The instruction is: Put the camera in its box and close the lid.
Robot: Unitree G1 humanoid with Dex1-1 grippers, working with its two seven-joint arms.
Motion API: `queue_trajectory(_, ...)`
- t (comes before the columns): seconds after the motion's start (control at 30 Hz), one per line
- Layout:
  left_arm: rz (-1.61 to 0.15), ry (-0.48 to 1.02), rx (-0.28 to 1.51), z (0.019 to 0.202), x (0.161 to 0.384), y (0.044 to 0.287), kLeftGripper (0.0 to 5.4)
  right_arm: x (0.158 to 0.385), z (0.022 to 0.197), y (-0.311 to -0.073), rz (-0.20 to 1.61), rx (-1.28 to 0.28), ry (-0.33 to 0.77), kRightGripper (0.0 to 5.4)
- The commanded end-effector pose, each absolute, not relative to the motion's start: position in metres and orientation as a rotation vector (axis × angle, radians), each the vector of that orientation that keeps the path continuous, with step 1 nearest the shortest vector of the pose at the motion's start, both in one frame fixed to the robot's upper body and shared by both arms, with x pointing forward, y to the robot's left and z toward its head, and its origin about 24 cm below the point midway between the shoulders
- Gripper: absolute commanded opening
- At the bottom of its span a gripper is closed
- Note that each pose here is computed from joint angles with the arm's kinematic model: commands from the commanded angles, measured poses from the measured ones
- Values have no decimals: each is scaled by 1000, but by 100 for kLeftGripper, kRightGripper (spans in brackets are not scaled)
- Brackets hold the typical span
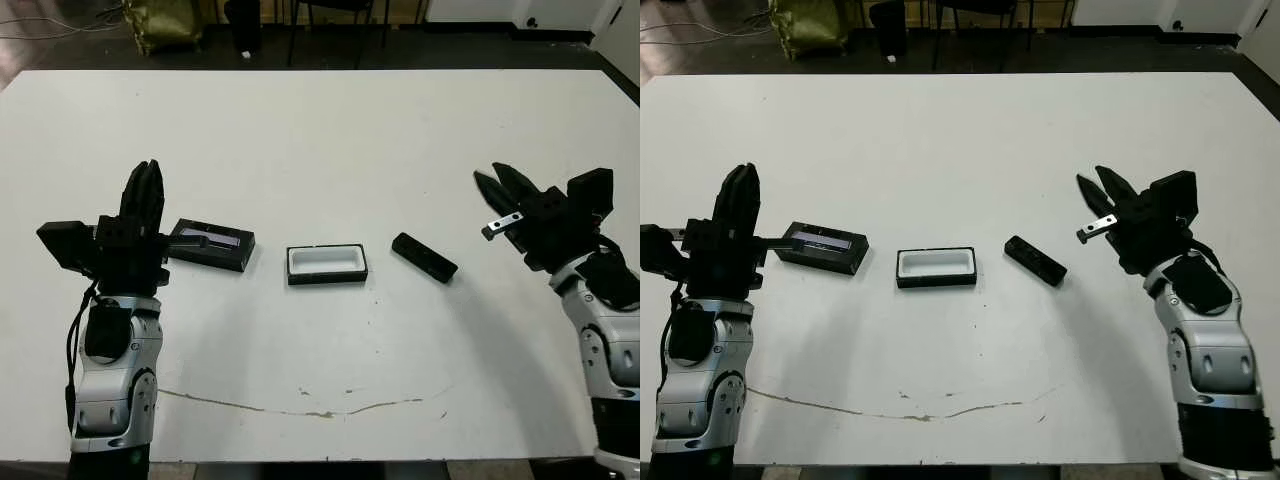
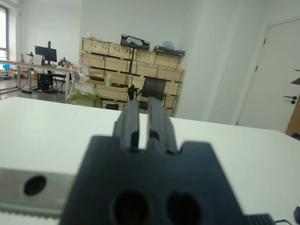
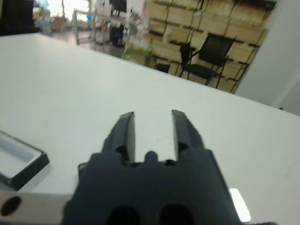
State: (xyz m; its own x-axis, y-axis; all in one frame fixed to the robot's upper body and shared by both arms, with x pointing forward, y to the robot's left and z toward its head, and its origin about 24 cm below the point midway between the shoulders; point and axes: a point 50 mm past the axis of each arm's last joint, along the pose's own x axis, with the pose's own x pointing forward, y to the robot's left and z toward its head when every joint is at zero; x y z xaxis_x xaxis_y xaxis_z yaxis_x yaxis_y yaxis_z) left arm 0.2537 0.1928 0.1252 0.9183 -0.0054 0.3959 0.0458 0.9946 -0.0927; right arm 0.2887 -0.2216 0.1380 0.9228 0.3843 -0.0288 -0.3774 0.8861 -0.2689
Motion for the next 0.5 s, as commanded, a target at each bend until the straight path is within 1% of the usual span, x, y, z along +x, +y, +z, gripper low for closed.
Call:
queue_trajectory(0.03,-12,-357,-107,116,251,196,0,286,134,-223,417,-299,43,188)
queue_trajectory(0.23,-1,-354,-92,114,249,200,0,284,129,-226,461,-290,88,319)
queue_trajectory(0.27,-1,-353,-94,114,249,200,0,284,128,-226,468,-282,97,329)
queue_trajectory(0.33,5,-351,-93,114,249,200,0,283,126,-227,475,-273,114,318)
queue_trajectory(0.5,1,-348,-97,113,249,199,0,282,119,-227,507,-252,149,215)
